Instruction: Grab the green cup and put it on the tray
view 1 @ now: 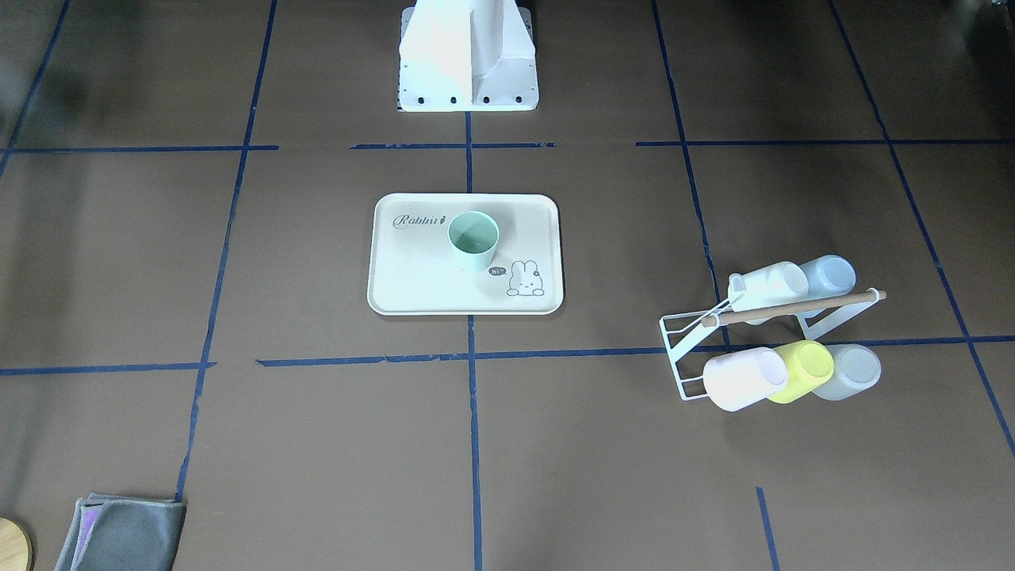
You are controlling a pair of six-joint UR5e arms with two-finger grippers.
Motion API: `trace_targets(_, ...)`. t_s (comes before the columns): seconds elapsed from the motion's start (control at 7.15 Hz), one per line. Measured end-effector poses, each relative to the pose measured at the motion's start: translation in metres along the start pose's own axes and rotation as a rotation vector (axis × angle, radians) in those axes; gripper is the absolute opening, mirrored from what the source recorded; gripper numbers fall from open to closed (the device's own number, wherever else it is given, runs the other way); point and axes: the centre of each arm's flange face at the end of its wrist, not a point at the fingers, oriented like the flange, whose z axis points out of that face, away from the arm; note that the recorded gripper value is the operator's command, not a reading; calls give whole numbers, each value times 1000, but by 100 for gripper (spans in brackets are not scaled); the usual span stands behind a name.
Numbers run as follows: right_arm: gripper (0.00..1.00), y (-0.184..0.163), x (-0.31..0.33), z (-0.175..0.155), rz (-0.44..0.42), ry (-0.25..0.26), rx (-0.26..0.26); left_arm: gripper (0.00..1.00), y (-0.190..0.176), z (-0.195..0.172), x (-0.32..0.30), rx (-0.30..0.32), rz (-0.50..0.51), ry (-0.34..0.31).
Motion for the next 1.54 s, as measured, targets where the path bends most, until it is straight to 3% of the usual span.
trace_targets(0.28,100,13,74,18,-47,13,-35,100,0,-7,0,-3,3,0)
trace_targets(0.56,100,25,99,29,13,39,-60,100,1,-8,0,-3,5,2)
trace_targets(0.84,100,13,92,21,77,64,-39,100,2,-7,0,-6,4,5)
trace_targets(1.26,100,13,102,24,22,125,34,100,1,-6,0,-6,4,5)
trace_targets(1.54,100,14,102,27,17,100,44,100,2,-6,0,-8,2,6)
